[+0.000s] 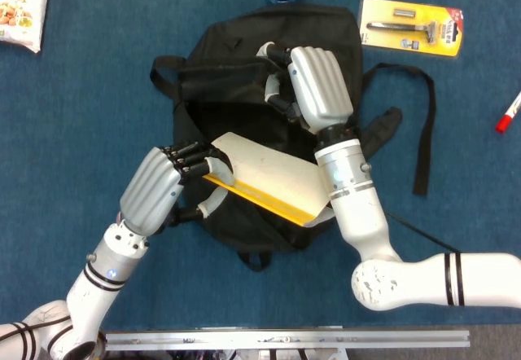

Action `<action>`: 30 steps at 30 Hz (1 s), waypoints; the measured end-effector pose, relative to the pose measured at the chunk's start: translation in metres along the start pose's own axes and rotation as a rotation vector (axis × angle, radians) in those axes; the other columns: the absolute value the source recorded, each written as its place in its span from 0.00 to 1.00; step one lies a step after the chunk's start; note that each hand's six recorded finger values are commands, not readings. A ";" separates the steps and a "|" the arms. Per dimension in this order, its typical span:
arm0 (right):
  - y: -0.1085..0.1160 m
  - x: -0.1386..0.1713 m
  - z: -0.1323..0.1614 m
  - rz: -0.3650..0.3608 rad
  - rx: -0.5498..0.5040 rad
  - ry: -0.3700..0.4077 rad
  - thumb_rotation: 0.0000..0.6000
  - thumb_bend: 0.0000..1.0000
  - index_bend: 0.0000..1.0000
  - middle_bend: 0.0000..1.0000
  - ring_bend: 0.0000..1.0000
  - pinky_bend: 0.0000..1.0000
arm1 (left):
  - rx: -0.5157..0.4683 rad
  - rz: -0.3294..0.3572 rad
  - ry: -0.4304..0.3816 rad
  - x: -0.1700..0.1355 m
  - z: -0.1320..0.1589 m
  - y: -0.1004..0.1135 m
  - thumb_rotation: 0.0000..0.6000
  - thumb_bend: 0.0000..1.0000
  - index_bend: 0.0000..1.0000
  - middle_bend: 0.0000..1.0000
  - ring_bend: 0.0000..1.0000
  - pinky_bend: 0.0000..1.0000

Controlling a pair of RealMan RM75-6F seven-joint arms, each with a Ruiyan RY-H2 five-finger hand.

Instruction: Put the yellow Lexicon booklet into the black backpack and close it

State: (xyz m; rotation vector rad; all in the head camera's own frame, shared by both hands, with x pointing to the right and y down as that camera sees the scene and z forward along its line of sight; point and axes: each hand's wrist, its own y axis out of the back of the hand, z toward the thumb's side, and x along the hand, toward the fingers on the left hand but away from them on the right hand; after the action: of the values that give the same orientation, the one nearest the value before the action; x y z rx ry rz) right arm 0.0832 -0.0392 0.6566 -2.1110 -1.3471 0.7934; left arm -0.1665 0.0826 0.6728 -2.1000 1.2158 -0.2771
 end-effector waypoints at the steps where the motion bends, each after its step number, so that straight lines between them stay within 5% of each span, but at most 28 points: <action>1: -0.001 0.000 0.001 0.003 -0.009 0.002 1.00 0.86 0.61 0.56 0.58 0.85 | 0.001 0.000 0.003 0.001 -0.001 -0.001 1.00 0.36 0.52 0.49 0.41 0.54; 15: -0.012 0.002 0.032 0.005 -0.103 0.048 1.00 0.86 0.61 0.56 0.58 0.85 | 0.041 0.019 0.043 0.013 -0.016 -0.004 1.00 0.36 0.52 0.49 0.41 0.54; 30: -0.006 -0.001 0.045 -0.028 -0.152 0.052 1.00 0.86 0.61 0.56 0.58 0.85 | 0.199 0.075 0.076 0.005 -0.037 -0.007 1.00 0.36 0.52 0.49 0.41 0.55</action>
State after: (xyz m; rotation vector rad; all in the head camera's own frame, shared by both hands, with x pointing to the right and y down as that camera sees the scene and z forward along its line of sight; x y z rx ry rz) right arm 0.0476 -0.0334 0.6294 -2.2068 -1.4462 0.6378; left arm -0.1771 0.0635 0.7046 -1.8840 1.2542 -0.4297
